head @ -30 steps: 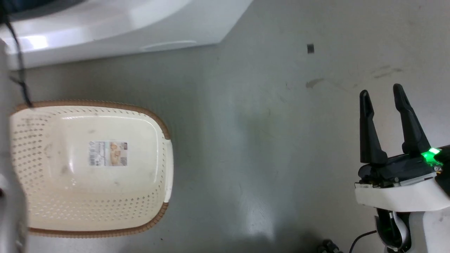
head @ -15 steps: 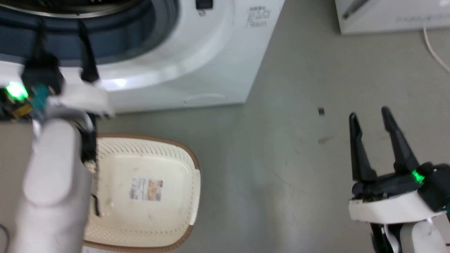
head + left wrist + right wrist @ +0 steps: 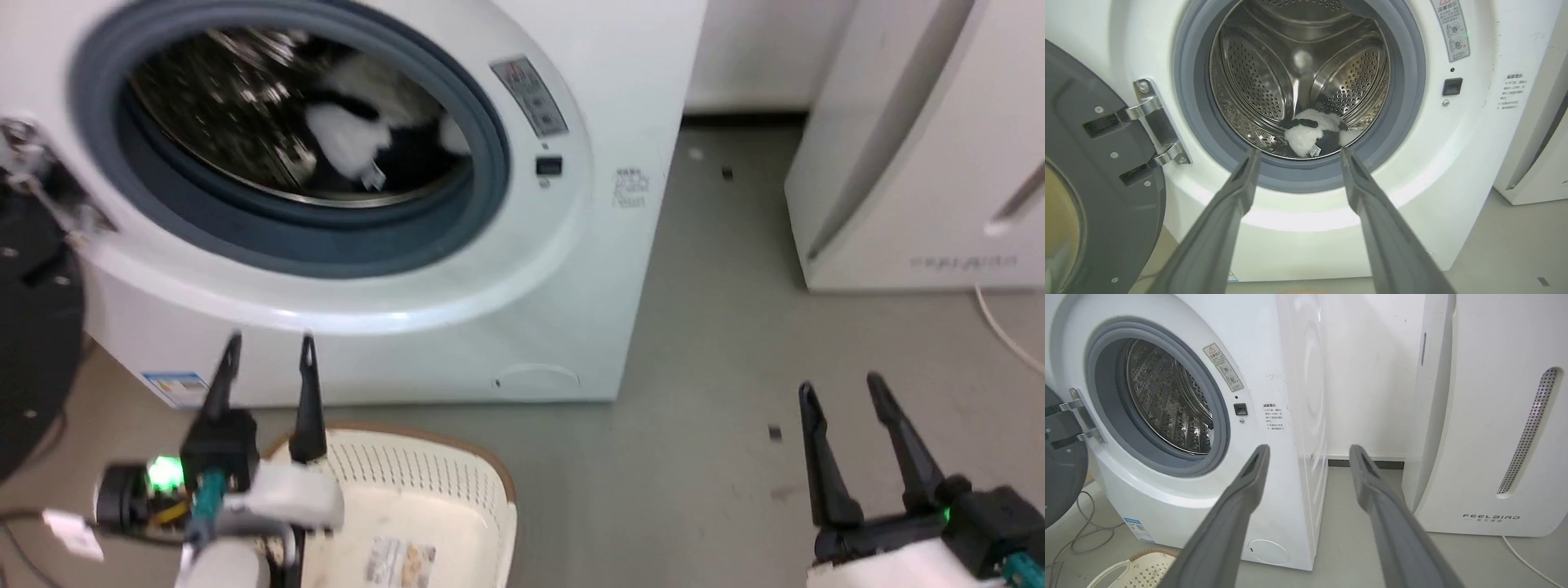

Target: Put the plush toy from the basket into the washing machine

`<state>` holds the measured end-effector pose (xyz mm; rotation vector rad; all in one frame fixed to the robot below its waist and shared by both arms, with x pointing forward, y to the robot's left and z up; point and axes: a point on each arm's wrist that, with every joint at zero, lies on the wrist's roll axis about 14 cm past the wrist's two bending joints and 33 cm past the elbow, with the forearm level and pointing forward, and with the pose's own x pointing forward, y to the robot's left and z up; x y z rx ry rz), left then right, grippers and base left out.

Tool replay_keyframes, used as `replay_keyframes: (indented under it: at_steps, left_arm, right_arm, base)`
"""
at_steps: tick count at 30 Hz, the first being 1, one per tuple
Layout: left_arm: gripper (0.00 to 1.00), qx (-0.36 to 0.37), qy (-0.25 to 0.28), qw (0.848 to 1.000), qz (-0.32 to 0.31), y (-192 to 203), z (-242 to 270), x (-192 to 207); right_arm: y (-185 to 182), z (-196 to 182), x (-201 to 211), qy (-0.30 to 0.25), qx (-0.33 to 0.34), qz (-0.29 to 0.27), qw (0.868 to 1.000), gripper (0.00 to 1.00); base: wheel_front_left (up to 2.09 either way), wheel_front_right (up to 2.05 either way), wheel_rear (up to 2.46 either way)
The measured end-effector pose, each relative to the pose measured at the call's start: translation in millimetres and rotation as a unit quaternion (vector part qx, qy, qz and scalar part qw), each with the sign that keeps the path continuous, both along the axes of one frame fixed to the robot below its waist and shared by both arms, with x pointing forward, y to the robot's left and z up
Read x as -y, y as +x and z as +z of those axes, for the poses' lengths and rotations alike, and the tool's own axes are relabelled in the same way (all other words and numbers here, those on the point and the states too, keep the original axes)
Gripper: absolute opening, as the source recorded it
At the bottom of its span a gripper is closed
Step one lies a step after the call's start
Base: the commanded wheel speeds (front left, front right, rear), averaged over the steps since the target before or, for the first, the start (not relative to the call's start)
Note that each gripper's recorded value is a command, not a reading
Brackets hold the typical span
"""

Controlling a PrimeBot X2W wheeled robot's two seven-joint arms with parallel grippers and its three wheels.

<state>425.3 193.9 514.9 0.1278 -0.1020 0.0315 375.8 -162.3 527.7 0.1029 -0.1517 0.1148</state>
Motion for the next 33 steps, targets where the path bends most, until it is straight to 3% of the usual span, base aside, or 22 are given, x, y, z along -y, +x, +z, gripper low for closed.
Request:
replay_keyframes:
  at_steps: [3,10,11,33]
  left_arm:
    - [1.0,0.008,0.002,1.0,0.008,-40.1,6.9,-7.5]
    - [1.0,0.014,-0.002,1.0,0.024,-64.9,9.6,-17.2]
    - [0.0,0.013,-0.002,1.0,0.024,-65.5,9.1,-17.5]
    - [0.0,0.003,-0.01,1.0,0.019,-62.7,8.7,-12.2]
  right_arm:
    - [-19.1,9.6,-4.4,-0.001,0.013,0.007,1.0,1.0]
    - [-25.3,20.3,-9.5,-0.003,0.03,0.016,0.999,1.0]
    - [-25.8,19.8,-9.8,-0.003,0.03,0.016,0.999,0.0]
    - [-24.9,14.1,-8.9,-0.01,0.011,0.015,1.0,0.0]
  base:
    - [0.0,0.0,0.0]
    - [0.0,0.0,0.0]
    - [0.0,0.0,0.0]
    - [0.0,0.0,0.0]
